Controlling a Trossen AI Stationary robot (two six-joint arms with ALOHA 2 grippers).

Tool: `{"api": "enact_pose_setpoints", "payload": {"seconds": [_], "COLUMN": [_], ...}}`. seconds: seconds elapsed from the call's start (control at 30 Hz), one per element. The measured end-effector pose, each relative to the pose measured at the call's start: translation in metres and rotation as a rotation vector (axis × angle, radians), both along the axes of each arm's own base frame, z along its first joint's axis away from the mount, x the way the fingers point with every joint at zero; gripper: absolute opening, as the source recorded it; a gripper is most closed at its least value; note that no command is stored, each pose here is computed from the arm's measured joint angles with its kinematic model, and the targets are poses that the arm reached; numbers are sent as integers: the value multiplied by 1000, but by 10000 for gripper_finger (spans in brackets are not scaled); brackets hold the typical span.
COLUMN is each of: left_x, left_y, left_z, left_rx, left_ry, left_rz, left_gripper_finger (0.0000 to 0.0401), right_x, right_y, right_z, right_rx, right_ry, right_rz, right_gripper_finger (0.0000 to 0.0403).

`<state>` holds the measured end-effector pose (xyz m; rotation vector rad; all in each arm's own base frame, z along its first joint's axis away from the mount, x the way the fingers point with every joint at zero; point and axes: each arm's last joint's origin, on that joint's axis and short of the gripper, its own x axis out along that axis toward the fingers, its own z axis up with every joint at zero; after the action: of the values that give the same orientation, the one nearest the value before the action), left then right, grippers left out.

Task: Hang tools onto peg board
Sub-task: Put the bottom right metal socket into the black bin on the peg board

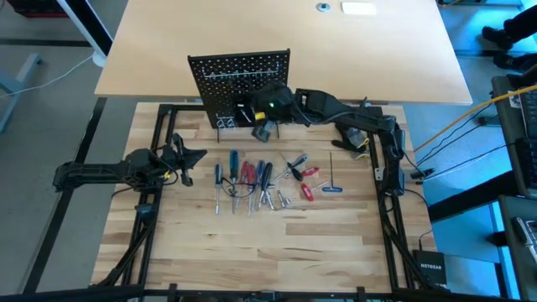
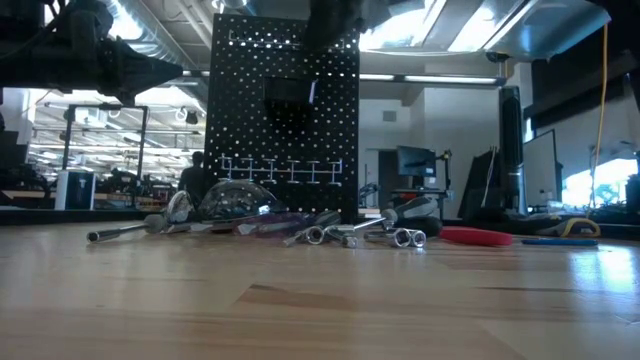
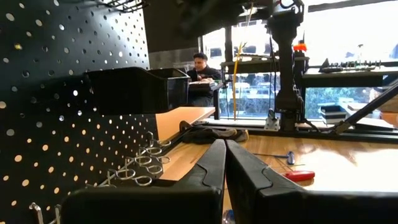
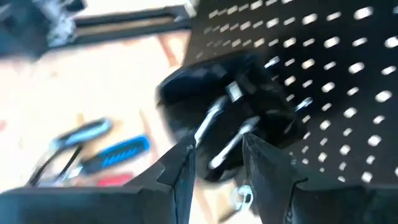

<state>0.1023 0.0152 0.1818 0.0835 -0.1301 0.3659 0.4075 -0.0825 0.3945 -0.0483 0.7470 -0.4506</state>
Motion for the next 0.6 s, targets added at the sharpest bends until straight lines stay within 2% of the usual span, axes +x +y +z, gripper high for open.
{"api": "enact_pose_setpoints", "payload": {"seconds": [0.17, 0.27, 0.43, 0.6], "left_x": [0, 0, 0, 0], "left_y": [0, 0, 0, 0], "left_z": [0, 0, 0, 0], "left_rx": [-12, -10, -14, -38], "left_ry": [-9, -6, -9, -16], "left_rz": [-2, -2, -2, -6], "left_gripper_finger": [1, 1, 1, 1], "right_x": [-7, -11, -12, -15], "right_y": [43, 67, 101, 135], "right_z": [-7, -20, -54, -105], "right_rx": [33, 58, 61, 37], "right_ry": [158, 253, 377, 488], "right_rz": [88, 121, 130, 159], "right_gripper_finger": [135, 135, 135, 135]}}
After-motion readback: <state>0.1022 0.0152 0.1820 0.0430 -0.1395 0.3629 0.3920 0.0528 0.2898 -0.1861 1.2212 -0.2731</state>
